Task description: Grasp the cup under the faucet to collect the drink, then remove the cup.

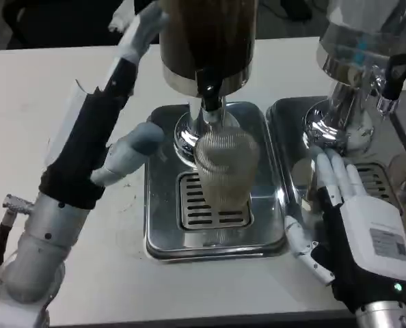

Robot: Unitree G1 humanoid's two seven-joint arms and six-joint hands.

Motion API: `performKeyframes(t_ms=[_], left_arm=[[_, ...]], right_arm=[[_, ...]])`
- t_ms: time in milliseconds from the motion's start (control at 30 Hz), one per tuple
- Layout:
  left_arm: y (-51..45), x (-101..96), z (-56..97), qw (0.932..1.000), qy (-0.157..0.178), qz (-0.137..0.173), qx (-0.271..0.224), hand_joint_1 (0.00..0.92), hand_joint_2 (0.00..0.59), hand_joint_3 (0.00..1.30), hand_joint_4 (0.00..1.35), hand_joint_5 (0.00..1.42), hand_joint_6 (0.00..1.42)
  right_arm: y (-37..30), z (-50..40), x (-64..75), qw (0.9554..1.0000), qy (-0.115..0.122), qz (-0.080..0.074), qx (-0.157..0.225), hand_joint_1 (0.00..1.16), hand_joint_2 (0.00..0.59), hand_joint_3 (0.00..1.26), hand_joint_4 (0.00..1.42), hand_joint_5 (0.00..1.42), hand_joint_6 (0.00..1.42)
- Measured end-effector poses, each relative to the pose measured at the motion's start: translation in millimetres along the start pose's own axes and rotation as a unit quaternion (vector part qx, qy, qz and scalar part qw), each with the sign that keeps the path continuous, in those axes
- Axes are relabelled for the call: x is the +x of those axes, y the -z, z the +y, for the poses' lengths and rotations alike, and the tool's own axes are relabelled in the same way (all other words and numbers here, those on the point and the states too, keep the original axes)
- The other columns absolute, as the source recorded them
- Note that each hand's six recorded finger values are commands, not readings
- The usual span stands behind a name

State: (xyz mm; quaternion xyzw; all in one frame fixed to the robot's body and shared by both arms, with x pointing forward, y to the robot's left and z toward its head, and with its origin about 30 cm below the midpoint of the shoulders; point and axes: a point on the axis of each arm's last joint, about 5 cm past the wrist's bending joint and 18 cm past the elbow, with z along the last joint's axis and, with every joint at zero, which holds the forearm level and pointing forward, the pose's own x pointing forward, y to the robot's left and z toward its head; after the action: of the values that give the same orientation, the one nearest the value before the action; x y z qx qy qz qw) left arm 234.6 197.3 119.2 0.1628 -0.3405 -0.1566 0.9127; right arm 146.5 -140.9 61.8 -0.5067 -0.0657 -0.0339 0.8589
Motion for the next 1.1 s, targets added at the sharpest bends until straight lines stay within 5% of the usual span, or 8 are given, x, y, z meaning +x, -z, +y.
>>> performKeyframes(t_ms=[167, 400, 633, 1100], left_arm=[[-7.0, 15.5, -4.4, 0.9987, 0.042, -0.027, -0.014, 0.0, 0.076, 0.0, 0.0, 0.04, 0.0], [-5.1, 31.4, -10.4, 0.9961, 0.08, -0.031, -0.019, 0.0, 0.079, 0.0, 0.0, 0.08, 0.03], [3.5, 29.0, -13.0, 0.9962, 0.086, -0.004, -0.006, 0.0, 0.089, 0.02, 0.0, 0.09, 0.04], [5.9, 33.0, -15.4, 0.9951, 0.097, -0.015, -0.002, 0.0, 0.102, 0.1, 0.0, 0.17, 0.11]], right_arm=[[-0.4, 0.3, -0.1, 1.0, 0.0, 0.001, 0.001, 0.13, 0.48, 0.0, 0.0, 0.02, 0.22], [-1.2, 1.2, -1.5, 1.0, 0.002, 0.006, 0.006, 0.13, 0.479, 0.0, 0.0, 0.01, 0.22], [-2.3, 2.8, -3.4, 0.9998, 0.005, 0.016, 0.011, 0.14, 0.479, 0.0, 0.0, 0.01, 0.22], [-2.6, 3.4, -4.6, 0.9997, 0.005, 0.019, 0.013, 0.14, 0.478, 0.0, 0.0, 0.01, 0.22]])
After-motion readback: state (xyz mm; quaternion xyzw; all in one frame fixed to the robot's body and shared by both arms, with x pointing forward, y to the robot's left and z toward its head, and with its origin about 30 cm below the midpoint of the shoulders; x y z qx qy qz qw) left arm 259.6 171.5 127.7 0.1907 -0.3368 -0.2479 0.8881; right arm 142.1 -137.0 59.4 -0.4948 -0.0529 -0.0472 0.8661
